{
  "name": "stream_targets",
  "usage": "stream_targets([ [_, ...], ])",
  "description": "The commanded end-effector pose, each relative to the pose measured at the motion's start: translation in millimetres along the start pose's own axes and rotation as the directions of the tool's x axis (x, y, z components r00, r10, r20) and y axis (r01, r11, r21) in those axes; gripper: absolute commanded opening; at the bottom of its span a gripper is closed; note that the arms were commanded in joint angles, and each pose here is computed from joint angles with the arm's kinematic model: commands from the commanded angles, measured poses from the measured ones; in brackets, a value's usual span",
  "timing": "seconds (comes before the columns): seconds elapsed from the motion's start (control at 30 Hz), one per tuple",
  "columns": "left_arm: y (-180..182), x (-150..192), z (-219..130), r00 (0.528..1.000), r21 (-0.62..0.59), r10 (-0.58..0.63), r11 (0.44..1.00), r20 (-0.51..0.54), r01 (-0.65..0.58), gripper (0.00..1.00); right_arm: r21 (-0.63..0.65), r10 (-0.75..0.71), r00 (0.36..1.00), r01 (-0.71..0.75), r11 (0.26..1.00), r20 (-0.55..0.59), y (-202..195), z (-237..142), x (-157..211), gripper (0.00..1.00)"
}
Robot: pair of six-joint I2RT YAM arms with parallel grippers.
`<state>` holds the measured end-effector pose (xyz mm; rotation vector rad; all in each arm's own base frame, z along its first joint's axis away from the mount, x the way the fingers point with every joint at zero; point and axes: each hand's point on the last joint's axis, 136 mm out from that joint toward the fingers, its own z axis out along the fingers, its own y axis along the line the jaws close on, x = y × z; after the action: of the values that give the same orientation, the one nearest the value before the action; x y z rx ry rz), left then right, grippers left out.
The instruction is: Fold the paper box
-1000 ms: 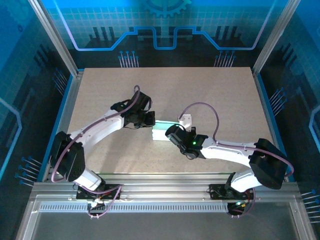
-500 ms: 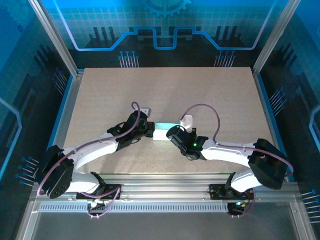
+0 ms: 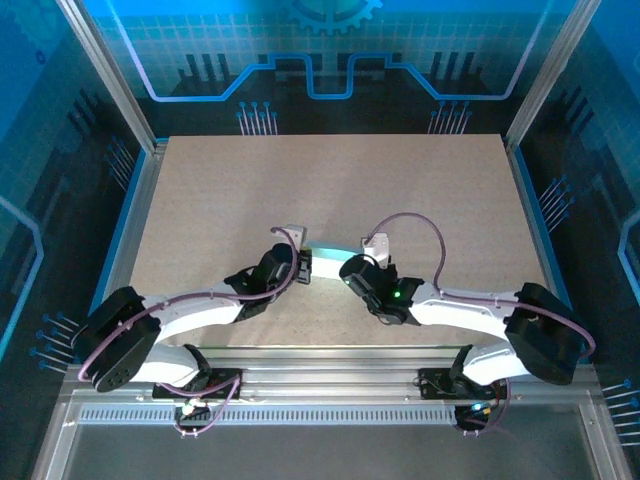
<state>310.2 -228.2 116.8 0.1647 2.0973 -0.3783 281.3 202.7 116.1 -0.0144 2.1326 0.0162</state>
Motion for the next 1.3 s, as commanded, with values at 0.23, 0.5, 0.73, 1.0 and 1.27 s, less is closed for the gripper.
stream_targets([
  [0.23, 2.4, 44.0, 7.0, 0.99, -0.006, 0.096, 0.995, -0.105, -0.097, 0.0, -0.288, -0.054, 0.998, 0.043, 0.957, -0.029, 22.1, -39.0, -4.4, 0.74],
  [0.5, 7.2, 46.1, 8.1, 0.986, -0.027, 0.127, 0.991, -0.106, -0.131, 0.0, -0.361, 0.277, 0.94, -0.333, 0.871, -0.199, 2.5, -30.3, -31.8, 0.83],
  [0.73, 8.7, 49.0, 9.7, 0.984, -0.04, 0.138, 0.989, -0.116, -0.144, 0.0, -0.268, 0.471, 0.787, -0.591, 0.76, -0.399, -10.4, -4.8, -11.0, 0.8],
  [1.0, 6.5, 51.2, 10.2, 0.977, -0.032, 0.173, 0.983, -0.126, -0.179, 0.0, -0.179, 0.523, 0.705, -0.661, 0.728, -0.479, -16.8, 8.4, 23.8, 0.73],
  [1.27, 2.8, 53.7, 4.2, 0.974, -0.001, 0.175, 0.984, -0.141, -0.177, 0.09, -0.132, 0.534, 0.696, -0.659, 0.741, -0.48, -24.9, 9.9, 33.5, 0.7],
])
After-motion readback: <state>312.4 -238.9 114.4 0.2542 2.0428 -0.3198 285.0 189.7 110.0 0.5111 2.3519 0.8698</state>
